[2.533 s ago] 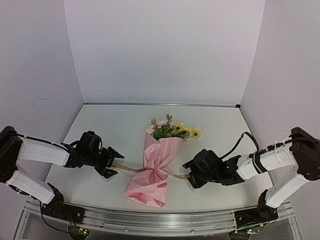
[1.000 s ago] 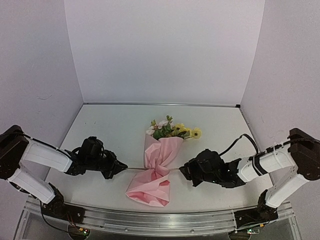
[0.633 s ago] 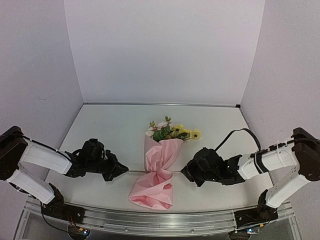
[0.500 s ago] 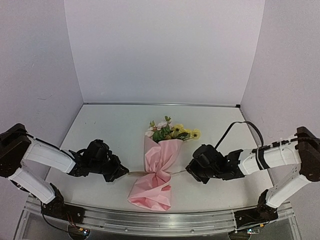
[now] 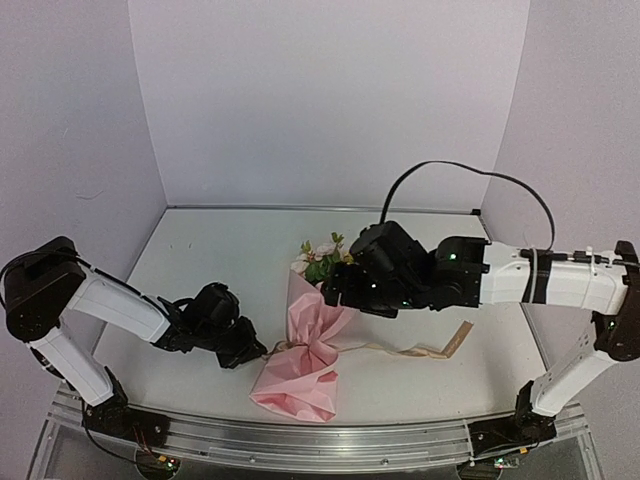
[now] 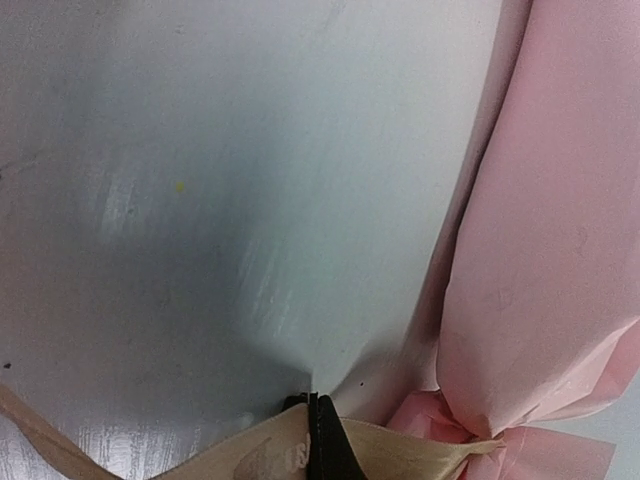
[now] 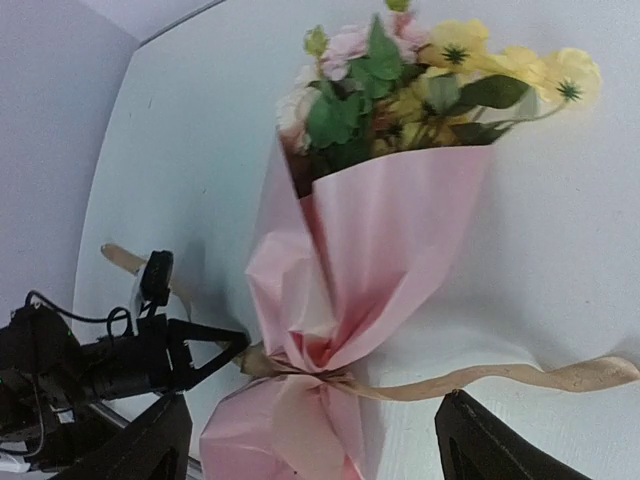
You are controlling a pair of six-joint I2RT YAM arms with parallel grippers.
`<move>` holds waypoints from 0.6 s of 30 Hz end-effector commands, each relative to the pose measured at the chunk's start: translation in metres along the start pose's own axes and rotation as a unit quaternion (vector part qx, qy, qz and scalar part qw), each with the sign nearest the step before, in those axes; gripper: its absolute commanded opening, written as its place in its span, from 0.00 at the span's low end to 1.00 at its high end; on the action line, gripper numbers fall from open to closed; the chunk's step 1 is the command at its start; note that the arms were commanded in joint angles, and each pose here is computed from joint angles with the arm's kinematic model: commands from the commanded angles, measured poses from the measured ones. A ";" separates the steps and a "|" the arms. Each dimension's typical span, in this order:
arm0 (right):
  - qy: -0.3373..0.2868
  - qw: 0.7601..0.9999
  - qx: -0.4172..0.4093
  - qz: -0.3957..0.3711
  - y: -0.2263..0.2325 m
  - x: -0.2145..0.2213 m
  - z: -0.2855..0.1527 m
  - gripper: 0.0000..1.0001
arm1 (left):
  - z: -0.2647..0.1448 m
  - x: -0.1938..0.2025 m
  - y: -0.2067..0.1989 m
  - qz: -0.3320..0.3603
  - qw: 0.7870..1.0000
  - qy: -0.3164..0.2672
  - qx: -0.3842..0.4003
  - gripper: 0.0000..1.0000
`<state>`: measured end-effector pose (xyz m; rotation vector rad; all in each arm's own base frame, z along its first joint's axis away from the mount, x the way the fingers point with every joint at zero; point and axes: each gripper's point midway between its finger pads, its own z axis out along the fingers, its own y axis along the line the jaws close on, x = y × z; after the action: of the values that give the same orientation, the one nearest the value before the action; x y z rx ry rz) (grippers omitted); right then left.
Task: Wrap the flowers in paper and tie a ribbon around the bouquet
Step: Adjust the folded bouquet at the center of the board.
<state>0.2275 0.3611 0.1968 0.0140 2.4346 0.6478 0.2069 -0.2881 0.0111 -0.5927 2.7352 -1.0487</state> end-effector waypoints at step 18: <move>0.155 0.986 0.020 0.050 -0.048 0.123 0.064 0.00 | 0.018 0.006 -0.019 0.000 1.000 0.027 0.006 0.00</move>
<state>0.1709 0.3519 0.0622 -0.1263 2.7701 0.4174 0.2137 -0.3012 0.0112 -0.5714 2.7568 -1.0517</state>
